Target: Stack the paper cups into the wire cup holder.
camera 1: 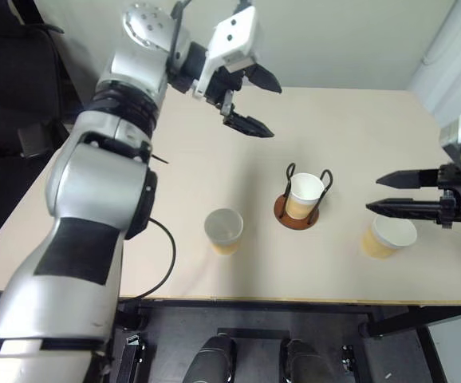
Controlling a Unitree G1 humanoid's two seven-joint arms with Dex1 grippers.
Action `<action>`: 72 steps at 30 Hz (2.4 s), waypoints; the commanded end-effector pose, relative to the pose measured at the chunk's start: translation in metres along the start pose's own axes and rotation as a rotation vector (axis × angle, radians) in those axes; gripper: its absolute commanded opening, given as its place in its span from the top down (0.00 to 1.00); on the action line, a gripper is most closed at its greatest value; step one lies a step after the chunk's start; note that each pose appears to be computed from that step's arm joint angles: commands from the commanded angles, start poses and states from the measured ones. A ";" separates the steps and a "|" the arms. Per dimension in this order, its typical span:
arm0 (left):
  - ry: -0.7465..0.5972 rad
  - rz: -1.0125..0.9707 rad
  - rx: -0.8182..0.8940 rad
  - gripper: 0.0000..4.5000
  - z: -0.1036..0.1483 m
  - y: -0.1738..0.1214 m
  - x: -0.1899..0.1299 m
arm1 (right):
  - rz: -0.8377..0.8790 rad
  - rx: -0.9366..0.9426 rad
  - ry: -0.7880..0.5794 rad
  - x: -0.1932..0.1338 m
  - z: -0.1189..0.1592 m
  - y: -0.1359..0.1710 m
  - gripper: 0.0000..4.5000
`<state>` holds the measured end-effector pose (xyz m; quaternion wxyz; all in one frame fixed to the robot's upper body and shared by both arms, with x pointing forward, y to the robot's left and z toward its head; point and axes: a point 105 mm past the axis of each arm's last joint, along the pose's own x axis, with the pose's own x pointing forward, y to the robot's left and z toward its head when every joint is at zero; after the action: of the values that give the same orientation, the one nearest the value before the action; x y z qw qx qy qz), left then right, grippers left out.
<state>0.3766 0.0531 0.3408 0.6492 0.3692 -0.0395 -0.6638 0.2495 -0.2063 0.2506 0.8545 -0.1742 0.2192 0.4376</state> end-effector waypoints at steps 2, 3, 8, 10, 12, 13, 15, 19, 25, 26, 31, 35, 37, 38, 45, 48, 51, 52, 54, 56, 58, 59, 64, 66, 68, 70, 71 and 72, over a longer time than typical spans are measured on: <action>-0.024 -0.073 -0.010 0.01 0.001 -0.014 -0.008 | -0.081 -0.144 0.116 -0.001 -0.017 -0.009 0.27; -0.021 -0.091 -0.025 0.01 -0.004 -0.020 -0.009 | -0.084 -0.173 0.161 0.001 -0.026 -0.012 0.27; -0.045 -0.182 -0.070 0.01 -0.013 -0.043 -0.011 | -0.072 -0.211 0.250 0.000 -0.050 -0.019 0.27; -0.060 -0.218 -0.089 0.01 -0.015 -0.052 -0.011 | -0.068 -0.223 0.275 0.000 -0.056 -0.021 0.27; -0.066 -0.240 -0.101 0.01 -0.016 -0.058 -0.011 | -0.064 -0.232 0.291 0.000 -0.061 -0.023 0.27; -0.071 -0.245 -0.108 0.01 -0.017 -0.059 -0.010 | -0.064 -0.239 0.295 0.001 -0.062 -0.024 0.27; -0.079 -0.250 -0.117 0.01 -0.016 -0.060 -0.010 | -0.060 -0.261 0.307 0.003 -0.064 -0.026 0.27; -0.090 -0.254 -0.130 0.01 -0.016 -0.061 -0.010 | -0.034 -0.302 0.322 0.007 -0.068 -0.026 0.27; -0.096 -0.249 -0.135 0.01 -0.016 -0.060 -0.010 | -0.015 -0.322 0.341 0.011 -0.073 -0.027 0.27; -0.098 -0.249 -0.138 0.01 -0.017 -0.061 -0.010 | -0.015 -0.332 0.352 0.013 -0.075 -0.029 0.27; -0.095 -0.266 -0.132 0.01 -0.023 -0.068 -0.009 | 0.009 -0.381 0.397 0.022 -0.086 -0.035 0.27; -0.107 -0.278 -0.139 0.00 -0.024 -0.072 -0.009 | 0.040 -0.402 0.423 0.029 -0.093 -0.035 0.40; -0.120 -0.282 -0.144 0.00 -0.025 -0.074 -0.008 | 0.057 -0.419 0.438 0.032 -0.096 -0.035 0.56; -0.121 -0.284 -0.146 0.00 -0.026 -0.075 -0.008 | 0.062 -0.424 0.442 0.033 -0.096 -0.034 0.63; -0.112 -0.250 -0.136 0.00 -0.030 -0.071 -0.012 | 0.080 -0.447 0.468 0.032 -0.094 -0.035 0.99; -0.069 -0.202 -0.139 0.00 -0.038 -0.063 -0.020 | 0.083 -0.439 0.485 0.023 -0.090 -0.034 0.99; -0.010 -0.128 -0.150 0.00 -0.046 -0.050 -0.032 | 0.080 -0.433 0.484 0.015 -0.080 -0.033 0.99; -0.004 -0.104 -0.155 0.00 -0.047 -0.046 -0.036 | 0.080 -0.434 0.479 0.013 -0.075 -0.032 0.99; -0.011 -0.062 -0.170 0.00 -0.043 -0.039 -0.043 | 0.073 -0.434 0.449 0.009 -0.061 -0.029 0.99; -0.016 -0.038 -0.180 0.00 -0.041 -0.035 -0.047 | 0.058 -0.439 0.417 0.006 -0.047 -0.028 0.99; -0.011 -0.023 -0.181 0.00 -0.042 -0.032 -0.050 | 0.027 -0.457 0.379 0.002 -0.030 -0.030 0.99; -0.011 -0.017 -0.182 0.00 -0.042 -0.032 -0.051 | 0.008 -0.472 0.365 -0.001 -0.021 -0.032 0.99; -0.019 -0.011 -0.190 0.00 -0.042 -0.031 -0.050 | -0.148 -0.552 0.236 -0.021 0.038 -0.050 0.99; -0.022 -0.015 -0.191 0.00 -0.042 -0.031 -0.050 | -0.165 -0.582 0.205 -0.023 0.054 -0.051 0.99; -0.024 -0.017 -0.191 0.00 -0.042 -0.032 -0.049 | -0.165 -0.602 0.196 -0.022 0.062 -0.050 0.99; -0.029 -0.024 -0.190 0.00 -0.040 -0.033 -0.048 | -0.147 -0.627 0.163 -0.016 0.074 -0.045 0.99; -0.030 -0.025 -0.186 0.00 -0.040 -0.033 -0.049 | -0.127 -0.635 0.143 -0.011 0.079 -0.040 0.99; -0.032 -0.023 -0.185 0.00 -0.038 -0.032 -0.050 | -0.101 -0.637 0.123 -0.004 0.083 -0.035 0.99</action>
<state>0.3719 0.1203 0.3031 0.6842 0.2901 0.0364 -0.6681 0.2993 -0.1990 0.3166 0.7676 -0.4610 0.1331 0.4249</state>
